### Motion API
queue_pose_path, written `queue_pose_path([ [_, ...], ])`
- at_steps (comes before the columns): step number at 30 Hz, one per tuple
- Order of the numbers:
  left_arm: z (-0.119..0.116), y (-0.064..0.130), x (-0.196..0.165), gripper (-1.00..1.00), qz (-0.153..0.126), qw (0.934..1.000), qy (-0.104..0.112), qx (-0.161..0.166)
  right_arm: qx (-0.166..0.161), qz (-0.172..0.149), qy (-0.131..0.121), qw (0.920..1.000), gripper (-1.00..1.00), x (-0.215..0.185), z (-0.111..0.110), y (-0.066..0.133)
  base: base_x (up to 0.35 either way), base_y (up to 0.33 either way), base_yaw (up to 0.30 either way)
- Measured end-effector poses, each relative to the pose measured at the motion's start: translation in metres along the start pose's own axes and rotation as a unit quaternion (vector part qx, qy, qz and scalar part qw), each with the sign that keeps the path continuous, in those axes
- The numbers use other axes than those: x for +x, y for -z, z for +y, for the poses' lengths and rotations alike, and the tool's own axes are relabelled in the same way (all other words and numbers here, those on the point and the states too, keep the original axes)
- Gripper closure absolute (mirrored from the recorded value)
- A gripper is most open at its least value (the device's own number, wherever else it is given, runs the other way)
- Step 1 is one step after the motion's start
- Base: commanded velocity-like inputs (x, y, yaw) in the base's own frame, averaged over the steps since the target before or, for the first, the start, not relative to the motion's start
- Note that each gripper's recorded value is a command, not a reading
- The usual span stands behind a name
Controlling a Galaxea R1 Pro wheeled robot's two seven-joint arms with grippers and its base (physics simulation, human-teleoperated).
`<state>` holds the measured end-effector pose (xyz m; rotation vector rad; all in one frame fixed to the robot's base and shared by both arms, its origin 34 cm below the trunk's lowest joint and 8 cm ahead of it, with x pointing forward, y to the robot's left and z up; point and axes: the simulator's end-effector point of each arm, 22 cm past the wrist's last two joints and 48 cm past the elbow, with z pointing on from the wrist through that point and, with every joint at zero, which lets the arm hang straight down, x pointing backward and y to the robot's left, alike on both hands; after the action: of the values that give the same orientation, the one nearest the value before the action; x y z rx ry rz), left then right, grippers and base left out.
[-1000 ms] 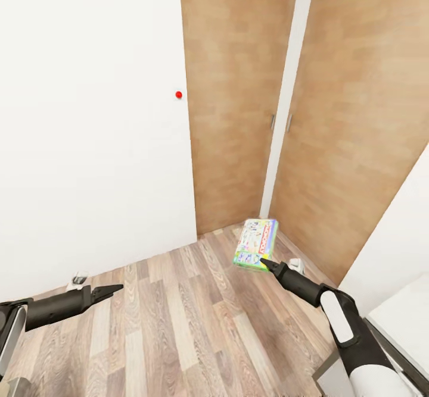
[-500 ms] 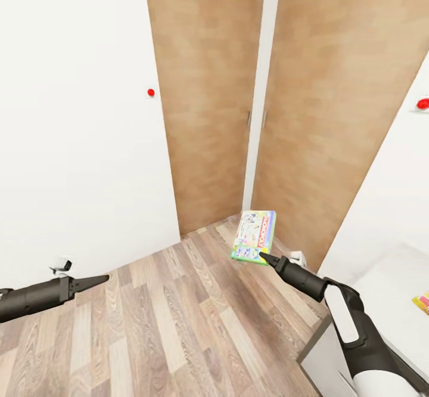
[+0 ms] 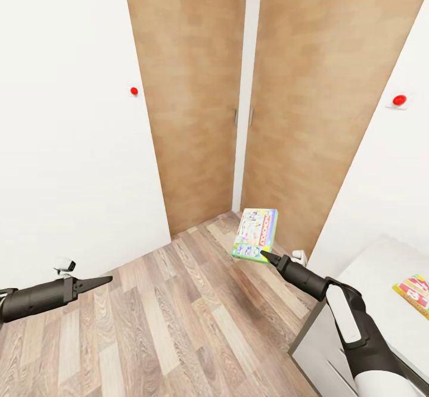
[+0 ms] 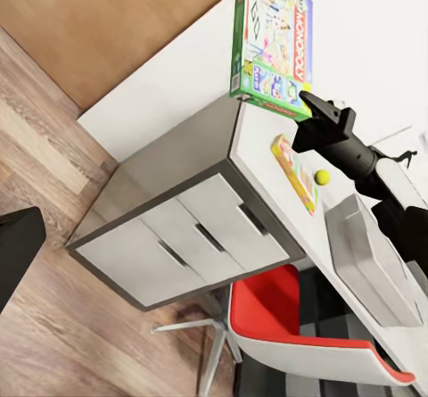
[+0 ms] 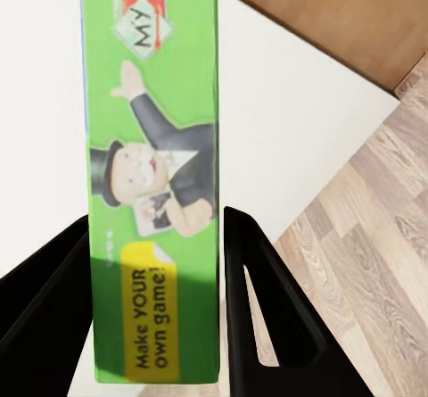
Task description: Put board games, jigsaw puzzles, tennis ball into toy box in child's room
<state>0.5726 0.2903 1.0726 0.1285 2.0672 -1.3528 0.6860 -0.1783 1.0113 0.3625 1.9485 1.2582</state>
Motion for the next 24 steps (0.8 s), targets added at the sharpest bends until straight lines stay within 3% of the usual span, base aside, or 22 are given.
queue_pose_path([
  [12, 0.0, 0.0, 0.001, -1.0, 0.002, 1.0, -0.001, -0.001, 0.0, -0.003, 0.001, 1.0, 1.0, -0.002, 0.001, 0.0, 0.0, 0.0, -0.001],
  [19, 0.0, 0.0, 0.0, -1.0, 0.001, 1.0, -0.001, 0.0, -0.019, -0.009, 0.033, 0.9992, 1.0, -0.013, 0.03, 0.006, 0.0, 0.0, 0.0],
  [24, -0.001, 0.0, 0.0, -1.0, 0.001, 1.0, -0.001, 0.001, -0.03, 0.02, 0.05, 0.9981, 1.0, -0.012, 0.06, 0.015, 0.0, 0.0, 0.0],
])
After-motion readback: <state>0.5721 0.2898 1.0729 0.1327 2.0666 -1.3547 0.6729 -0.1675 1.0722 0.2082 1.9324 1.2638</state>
